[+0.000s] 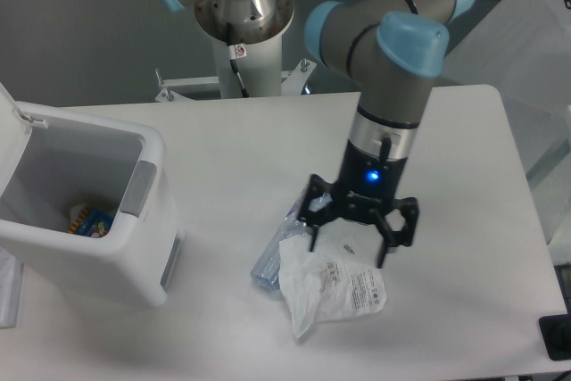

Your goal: Open the trash can

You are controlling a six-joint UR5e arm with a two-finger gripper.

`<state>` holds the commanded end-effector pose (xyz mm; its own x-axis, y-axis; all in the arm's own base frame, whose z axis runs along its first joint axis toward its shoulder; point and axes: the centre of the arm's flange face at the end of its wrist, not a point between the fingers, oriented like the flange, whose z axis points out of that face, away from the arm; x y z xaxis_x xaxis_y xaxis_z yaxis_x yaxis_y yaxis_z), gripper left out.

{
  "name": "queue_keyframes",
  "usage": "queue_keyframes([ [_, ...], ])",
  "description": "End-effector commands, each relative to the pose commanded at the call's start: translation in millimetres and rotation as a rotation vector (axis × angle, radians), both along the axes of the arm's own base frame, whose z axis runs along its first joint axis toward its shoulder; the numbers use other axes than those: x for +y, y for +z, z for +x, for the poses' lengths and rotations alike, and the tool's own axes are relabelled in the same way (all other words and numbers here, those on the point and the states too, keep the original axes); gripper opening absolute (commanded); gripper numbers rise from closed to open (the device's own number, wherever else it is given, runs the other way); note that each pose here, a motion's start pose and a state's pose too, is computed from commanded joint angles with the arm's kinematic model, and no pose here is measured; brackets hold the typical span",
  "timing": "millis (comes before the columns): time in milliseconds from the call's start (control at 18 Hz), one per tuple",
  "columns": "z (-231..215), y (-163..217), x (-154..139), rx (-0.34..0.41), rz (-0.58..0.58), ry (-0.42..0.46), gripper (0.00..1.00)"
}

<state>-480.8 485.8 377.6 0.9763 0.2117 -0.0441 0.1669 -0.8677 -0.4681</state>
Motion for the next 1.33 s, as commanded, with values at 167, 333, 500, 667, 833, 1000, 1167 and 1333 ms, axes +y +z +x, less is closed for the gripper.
queue_keyframes([
  [167,-13.5,-12.8,5.7,-0.002,-0.028,0.006,1.00],
  [333,-27.1,-22.4,7.5,0.054,-0.103,-0.018,1.00],
  [500,-32.4,-31.8,4.7,0.082,-0.171,-0.132,1.00],
  [667,-43.2,-44.1,3.4,0.113,-0.259,-0.199,1.00],
  [833,-51.6,-42.8,0.0,0.118,-0.334,-0.222,1.00],
  [1000,-57.6,-55.1,-1.0,0.104,-0.388,-0.278,1.00],
  [1167,-66.5,-61.8,-8.1,0.113,-0.432,-0.279,1.00],
  [1333,-70.0,-68.1,-15.1,0.101,-0.439,-0.271,1.00],
])
